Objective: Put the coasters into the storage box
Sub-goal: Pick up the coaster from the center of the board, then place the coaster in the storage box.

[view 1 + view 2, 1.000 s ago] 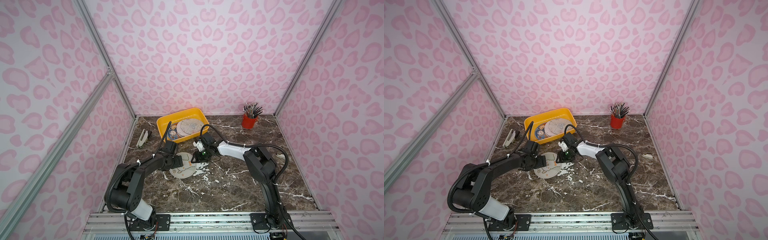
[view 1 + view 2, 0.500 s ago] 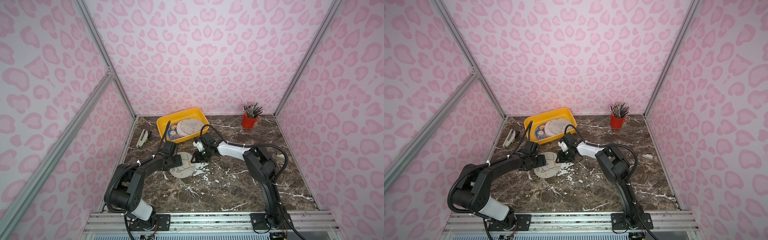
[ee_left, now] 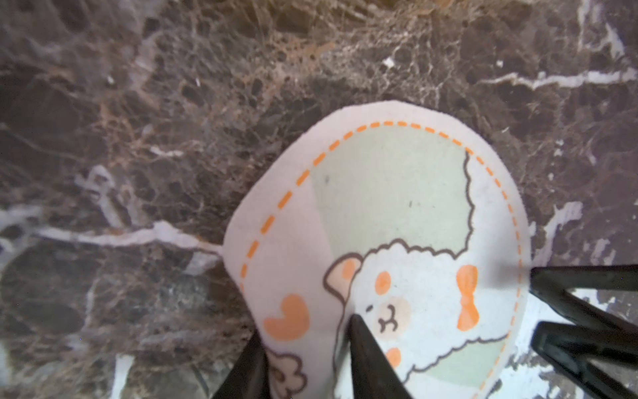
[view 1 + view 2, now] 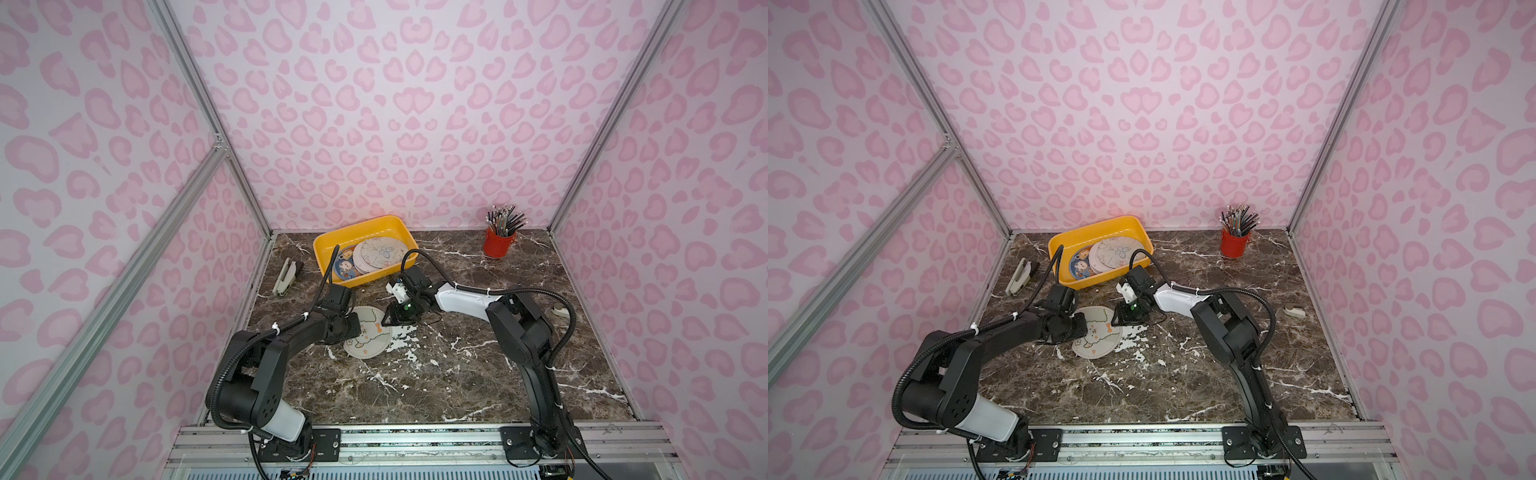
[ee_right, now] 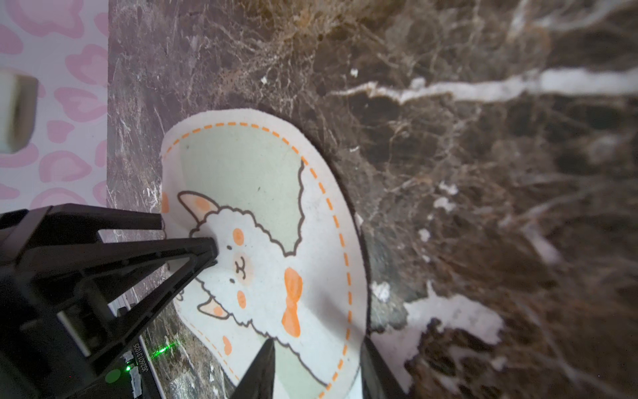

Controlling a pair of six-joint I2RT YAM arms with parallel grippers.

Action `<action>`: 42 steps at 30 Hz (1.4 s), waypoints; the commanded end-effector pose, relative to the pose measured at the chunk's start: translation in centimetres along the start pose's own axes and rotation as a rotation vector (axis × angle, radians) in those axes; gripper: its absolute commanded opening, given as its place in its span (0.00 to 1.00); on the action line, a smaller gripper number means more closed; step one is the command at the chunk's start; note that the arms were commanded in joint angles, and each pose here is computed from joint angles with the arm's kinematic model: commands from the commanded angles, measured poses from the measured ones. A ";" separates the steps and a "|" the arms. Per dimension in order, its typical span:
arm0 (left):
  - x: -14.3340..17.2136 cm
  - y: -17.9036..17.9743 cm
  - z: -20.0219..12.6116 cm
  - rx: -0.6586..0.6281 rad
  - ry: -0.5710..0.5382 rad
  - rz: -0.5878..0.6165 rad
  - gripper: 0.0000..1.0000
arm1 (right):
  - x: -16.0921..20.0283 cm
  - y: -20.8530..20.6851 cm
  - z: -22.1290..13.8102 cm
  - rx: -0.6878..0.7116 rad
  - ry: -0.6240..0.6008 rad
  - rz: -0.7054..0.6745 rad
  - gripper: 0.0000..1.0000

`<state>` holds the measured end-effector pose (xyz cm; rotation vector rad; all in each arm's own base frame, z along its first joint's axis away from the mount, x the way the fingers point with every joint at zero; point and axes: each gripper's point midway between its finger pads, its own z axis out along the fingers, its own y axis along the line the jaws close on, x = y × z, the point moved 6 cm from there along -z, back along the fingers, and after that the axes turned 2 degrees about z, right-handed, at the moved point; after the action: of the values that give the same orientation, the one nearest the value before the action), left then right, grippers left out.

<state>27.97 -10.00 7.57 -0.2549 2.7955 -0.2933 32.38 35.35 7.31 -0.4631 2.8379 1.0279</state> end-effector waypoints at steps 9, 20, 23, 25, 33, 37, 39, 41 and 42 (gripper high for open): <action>1.1 0.2 -1.5 -0.001 0.051 0.000 0.11 | 0.9 -1.9 -0.9 0.050 0.005 0.051 0.45; -1.9 -2.6 -7.1 0.087 -0.047 0.079 0.02 | 1.2 -3.2 -3.3 0.015 -0.042 0.072 0.59; -3.3 -3.7 -8.5 0.116 -0.072 0.103 0.02 | 1.1 -3.0 -4.0 0.007 -0.058 0.062 0.61; -4.4 -4.5 -9.3 0.137 -0.086 0.120 0.02 | 1.1 -3.0 -4.4 0.002 -0.070 0.061 0.61; -9.4 -8.0 -11.4 0.215 -0.152 0.174 0.02 | 1.4 -3.3 -6.0 -0.020 -0.103 0.069 0.63; -12.1 -9.6 -11.6 0.247 -0.179 0.201 0.02 | 1.6 -3.5 -6.8 -0.027 -0.118 0.073 0.63; -13.6 -10.4 -11.5 0.261 -0.198 0.213 0.02 | 1.6 -3.6 -7.4 -0.030 -0.130 0.077 0.64; -15.2 -11.3 -11.3 0.282 -0.210 0.225 0.02 | 1.6 -3.8 -8.0 -0.033 -0.142 0.084 0.64; -15.8 -11.7 -11.0 0.290 -0.210 0.232 0.02 | 1.7 -3.8 -8.3 -0.034 -0.148 0.086 0.64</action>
<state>39.50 -15.49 24.73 0.0448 2.5229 -0.5385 32.07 27.06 10.79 -0.2685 2.7516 1.0580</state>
